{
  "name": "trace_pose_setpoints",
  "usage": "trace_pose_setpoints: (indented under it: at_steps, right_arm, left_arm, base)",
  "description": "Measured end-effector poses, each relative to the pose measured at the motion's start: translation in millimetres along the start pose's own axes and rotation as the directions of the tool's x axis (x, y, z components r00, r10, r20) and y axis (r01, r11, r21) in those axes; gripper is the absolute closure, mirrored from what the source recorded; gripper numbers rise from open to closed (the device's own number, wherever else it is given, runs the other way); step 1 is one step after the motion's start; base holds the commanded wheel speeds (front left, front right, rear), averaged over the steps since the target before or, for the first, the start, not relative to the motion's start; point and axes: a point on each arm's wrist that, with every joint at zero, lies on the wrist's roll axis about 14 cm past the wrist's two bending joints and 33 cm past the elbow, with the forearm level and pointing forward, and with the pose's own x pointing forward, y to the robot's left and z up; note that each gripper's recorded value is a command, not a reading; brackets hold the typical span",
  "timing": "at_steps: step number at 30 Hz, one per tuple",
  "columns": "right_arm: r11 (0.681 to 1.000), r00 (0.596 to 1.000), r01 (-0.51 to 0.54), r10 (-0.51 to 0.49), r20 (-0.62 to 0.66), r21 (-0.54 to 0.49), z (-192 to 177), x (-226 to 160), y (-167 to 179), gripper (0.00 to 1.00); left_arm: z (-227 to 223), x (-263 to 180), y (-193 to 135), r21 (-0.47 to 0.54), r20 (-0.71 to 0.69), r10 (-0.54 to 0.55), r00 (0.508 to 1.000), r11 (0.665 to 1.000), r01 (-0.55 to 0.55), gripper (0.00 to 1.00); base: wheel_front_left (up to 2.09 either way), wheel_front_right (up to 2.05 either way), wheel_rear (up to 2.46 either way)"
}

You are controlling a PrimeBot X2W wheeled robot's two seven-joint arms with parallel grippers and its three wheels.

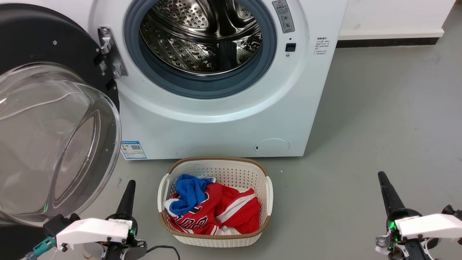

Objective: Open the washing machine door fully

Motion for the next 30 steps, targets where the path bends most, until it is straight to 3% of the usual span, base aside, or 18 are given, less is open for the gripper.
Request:
trace_pose_setpoints:
  at_steps: [30]
  right_arm:
    - [0.971, 1.000, -0.029, 0.029, 0.006, 0.235, 4.4, 7.4, 8.4, 1.00]
  left_arm:
    - [12.0, -0.9, -11.0, -0.238, 0.034, -0.059, 0.998, 0.969, 0.065, 1.00]
  base:
    - [0.00, 0.00, 0.00]
